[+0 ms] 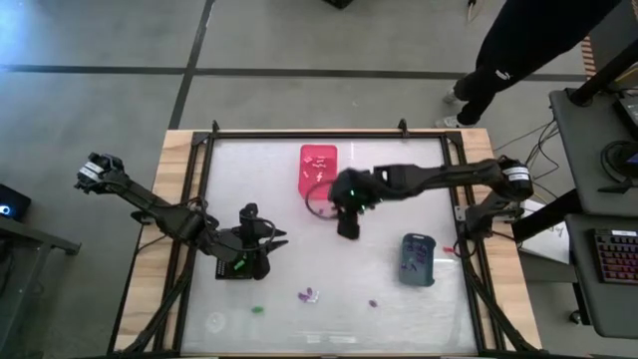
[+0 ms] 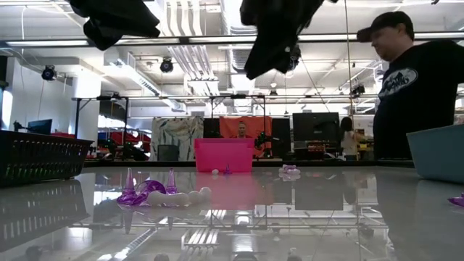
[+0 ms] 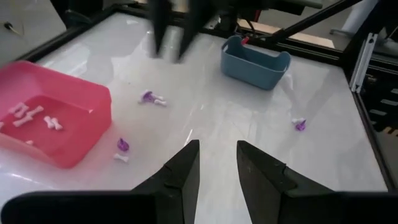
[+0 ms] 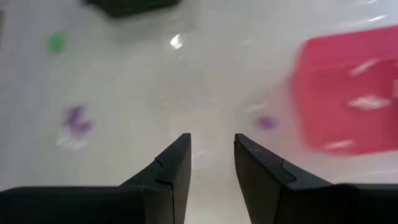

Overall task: Sort Halloween decoration
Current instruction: Put the skeleton toy into the black basket

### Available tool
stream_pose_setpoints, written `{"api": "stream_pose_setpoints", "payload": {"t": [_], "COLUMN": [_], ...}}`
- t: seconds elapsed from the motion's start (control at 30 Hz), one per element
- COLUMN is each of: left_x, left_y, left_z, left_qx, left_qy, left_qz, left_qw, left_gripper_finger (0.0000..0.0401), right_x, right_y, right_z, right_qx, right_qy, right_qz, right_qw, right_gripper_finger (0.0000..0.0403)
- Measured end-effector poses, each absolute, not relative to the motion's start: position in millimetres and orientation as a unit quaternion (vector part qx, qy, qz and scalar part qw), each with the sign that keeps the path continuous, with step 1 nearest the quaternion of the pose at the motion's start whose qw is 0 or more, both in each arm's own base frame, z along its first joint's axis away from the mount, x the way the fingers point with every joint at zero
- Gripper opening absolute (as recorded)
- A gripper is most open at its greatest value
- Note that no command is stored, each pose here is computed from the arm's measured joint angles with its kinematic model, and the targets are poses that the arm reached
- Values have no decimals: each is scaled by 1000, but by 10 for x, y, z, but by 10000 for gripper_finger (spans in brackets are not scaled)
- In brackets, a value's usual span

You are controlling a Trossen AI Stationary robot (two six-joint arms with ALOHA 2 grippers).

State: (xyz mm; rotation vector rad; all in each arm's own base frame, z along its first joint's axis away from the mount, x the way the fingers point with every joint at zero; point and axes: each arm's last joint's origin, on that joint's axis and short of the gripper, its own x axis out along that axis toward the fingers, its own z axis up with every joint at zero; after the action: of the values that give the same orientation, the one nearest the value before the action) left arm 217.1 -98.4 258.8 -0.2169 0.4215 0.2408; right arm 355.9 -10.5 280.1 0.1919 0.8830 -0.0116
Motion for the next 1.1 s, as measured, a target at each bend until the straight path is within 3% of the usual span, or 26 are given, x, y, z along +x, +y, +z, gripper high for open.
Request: {"api": "stream_pose_setpoints", "payload": {"t": [0.37, 0.63, 1.1], "left_x": [2176, 2317, 2457], "left_y": [-1003, -1140, -1817], "left_z": [2566, 2489, 2454], "left_qx": [-167, -188, -29], "left_qy": [219, 280, 523], "left_qz": [106, 78, 61], "left_qw": [955, 938, 850], "left_gripper_finger": [89, 89, 89], "right_x": [3216, 2909, 2733], "right_y": [667, 1013, 1347], "right_z": [2805, 2801, 2833], "right_qx": [136, 120, 107], "right_qy": [539, 617, 626], "right_qz": [86, 97, 120], "right_qw": [827, 772, 763], "right_gripper_finger": [106, 101, 97]}}
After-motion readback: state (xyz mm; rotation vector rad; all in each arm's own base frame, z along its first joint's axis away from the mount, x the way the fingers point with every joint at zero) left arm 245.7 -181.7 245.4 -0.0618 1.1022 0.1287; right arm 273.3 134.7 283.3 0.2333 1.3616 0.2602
